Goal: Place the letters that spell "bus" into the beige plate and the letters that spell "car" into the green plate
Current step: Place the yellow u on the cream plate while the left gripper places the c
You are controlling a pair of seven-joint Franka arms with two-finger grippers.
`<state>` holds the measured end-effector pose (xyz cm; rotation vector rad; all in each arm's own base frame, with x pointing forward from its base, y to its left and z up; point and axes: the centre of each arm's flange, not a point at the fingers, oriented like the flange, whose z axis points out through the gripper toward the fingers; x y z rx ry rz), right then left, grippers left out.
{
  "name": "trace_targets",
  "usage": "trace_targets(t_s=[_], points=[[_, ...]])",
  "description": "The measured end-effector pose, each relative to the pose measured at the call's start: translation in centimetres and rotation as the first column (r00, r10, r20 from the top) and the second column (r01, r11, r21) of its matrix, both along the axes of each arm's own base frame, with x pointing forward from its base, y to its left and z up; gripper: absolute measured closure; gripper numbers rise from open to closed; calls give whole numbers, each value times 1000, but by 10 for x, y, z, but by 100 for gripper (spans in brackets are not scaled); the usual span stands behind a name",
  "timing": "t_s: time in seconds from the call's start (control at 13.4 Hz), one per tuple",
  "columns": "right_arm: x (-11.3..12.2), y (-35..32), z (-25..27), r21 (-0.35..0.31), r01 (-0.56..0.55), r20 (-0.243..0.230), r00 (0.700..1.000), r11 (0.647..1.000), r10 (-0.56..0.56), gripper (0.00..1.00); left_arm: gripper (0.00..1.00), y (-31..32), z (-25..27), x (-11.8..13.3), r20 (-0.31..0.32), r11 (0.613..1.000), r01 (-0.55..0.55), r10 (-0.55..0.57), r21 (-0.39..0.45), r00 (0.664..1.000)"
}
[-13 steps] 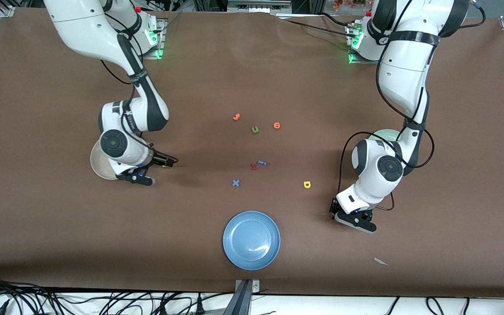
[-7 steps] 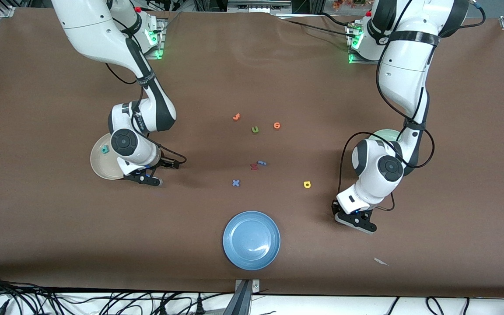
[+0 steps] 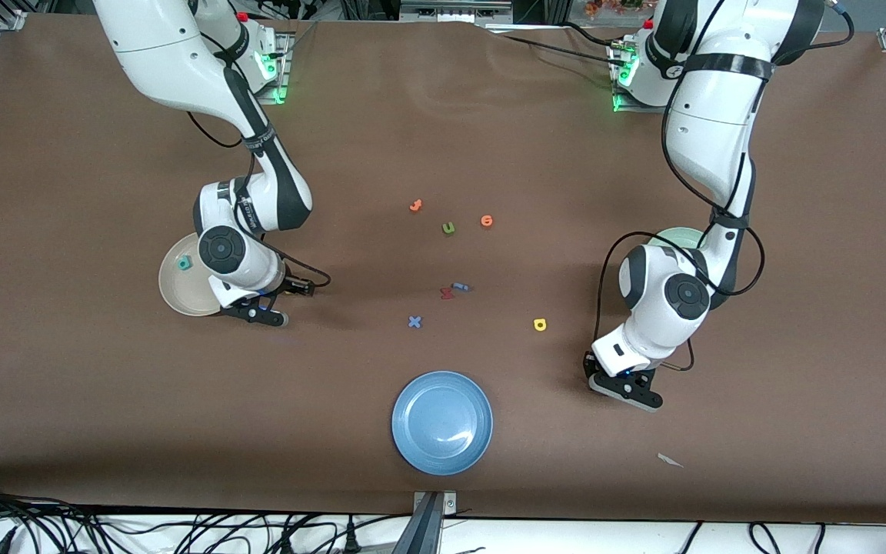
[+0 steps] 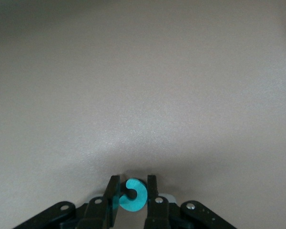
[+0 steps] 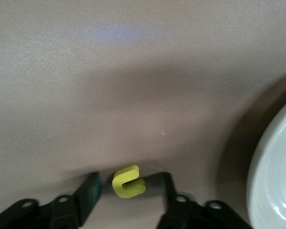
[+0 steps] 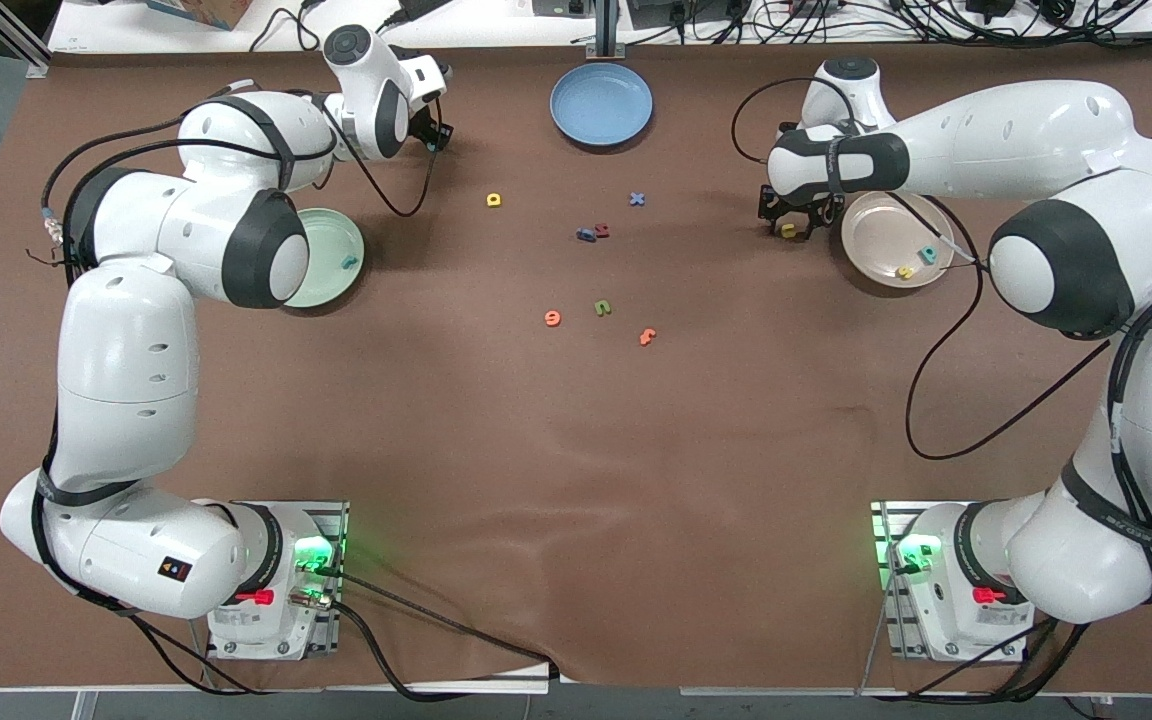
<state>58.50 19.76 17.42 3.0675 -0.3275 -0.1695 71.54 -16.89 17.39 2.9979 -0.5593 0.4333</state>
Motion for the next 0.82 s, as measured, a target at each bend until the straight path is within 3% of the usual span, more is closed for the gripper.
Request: trace_targets(t_s=[0.07, 0.22, 0.3, 0.45, 0.52, 0.82], points=[[0, 0, 0, 0, 0, 0, 1000, 1000, 0, 44, 73, 3, 6, -1, -35, 1000, 3, -3, 2, 999], [0, 0, 1, 1, 1, 1, 1000, 1000, -1, 57, 73, 19, 29, -4, -137, 1000, 0, 0, 0, 991], [0, 0, 1, 1, 1, 1, 1000, 1000, -1, 57, 73, 33, 43, -6, -180, 1000, -3, 2, -4, 984], [1, -1, 2, 0, 3, 1, 1000, 1000, -3, 64, 73, 70, 59, -20, -230, 1000, 21, -22, -8, 973], [1, -1, 5, 0, 4, -1, 1000, 1000, -4, 69, 73, 89, 60, -34, -254, 999, 39, -40, -9, 966], [0, -4, 5, -3, 8, -8, 1000, 1000, -8, 70, 73, 152, 54, -115, -372, 999, 46, -40, 6, 927]])
